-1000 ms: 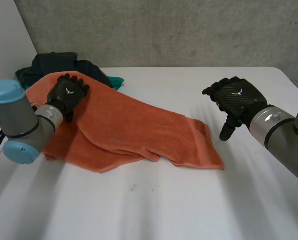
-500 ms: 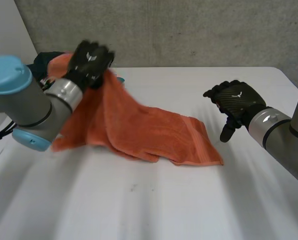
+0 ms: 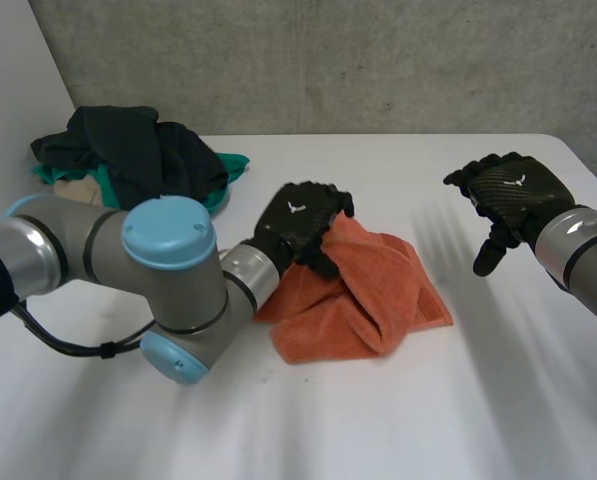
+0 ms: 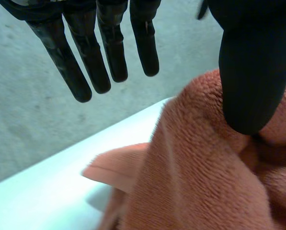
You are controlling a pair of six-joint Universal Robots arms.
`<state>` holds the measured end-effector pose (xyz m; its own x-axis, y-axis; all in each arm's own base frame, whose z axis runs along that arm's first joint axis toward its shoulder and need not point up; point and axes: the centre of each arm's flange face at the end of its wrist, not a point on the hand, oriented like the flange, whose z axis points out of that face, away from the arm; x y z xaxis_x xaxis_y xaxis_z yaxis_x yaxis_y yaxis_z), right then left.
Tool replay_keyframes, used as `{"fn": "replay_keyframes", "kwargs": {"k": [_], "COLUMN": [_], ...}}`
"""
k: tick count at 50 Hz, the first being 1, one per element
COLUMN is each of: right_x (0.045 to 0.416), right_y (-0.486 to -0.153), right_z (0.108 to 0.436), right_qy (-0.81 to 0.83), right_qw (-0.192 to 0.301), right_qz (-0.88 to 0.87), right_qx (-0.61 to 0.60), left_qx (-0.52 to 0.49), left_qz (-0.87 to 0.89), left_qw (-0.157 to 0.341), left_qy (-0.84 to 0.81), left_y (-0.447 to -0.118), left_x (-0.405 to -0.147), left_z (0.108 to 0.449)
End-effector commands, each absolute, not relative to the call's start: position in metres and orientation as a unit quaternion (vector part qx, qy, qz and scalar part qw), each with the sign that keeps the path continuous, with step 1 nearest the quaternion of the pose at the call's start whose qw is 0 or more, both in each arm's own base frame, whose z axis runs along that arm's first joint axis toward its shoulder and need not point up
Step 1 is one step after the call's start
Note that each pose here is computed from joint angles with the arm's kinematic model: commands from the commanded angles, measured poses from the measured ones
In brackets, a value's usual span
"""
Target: Fold the laundry.
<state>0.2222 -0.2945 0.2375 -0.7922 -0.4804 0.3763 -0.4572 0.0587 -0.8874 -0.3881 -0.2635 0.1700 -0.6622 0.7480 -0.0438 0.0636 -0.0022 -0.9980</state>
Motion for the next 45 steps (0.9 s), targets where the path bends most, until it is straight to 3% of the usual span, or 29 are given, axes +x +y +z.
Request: {"fn": "replay_keyframes", "kwargs": {"k": [1, 7, 13, 19, 29, 38, 45], "right_x": [0.214, 0.212, 0.218, 0.232, 0.246, 0.258, 0.269], "right_y": [-0.293, -0.281, -0.276, -0.286, -0.306, -0.311, -0.322], "right_z": [0.228, 0.218, 0.219, 0.211, 0.186, 0.151, 0.149], "right_qy": [0.742, 0.746, 0.728, 0.712, 0.705, 0.717, 0.698], "right_qw": [0.006, -0.003, -0.002, 0.039, 0.086, 0.103, 0.098], "right_qz": [-0.589, -0.563, -0.558, -0.556, -0.543, -0.52, -0.56], "right_qx": [-0.32, -0.357, -0.398, -0.427, -0.448, -0.453, -0.435], "left_qx": [-0.276, -0.273, -0.275, -0.246, -0.183, -0.186, -0.197], "left_qz": [0.685, 0.667, 0.612, 0.59, 0.55, 0.547, 0.526], "left_qw": [0.23, 0.219, 0.202, 0.204, 0.247, 0.244, 0.233], "left_qy": [-0.633, -0.658, -0.713, -0.742, -0.776, -0.779, -0.794], "left_y": [-0.266, -0.242, -0.225, -0.233, -0.264, -0.283, -0.296], "left_x": [-0.366, -0.34, -0.32, -0.311, -0.326, -0.339, -0.349], "left_z": [0.225, 0.235, 0.2, 0.182, 0.145, 0.128, 0.105]}}
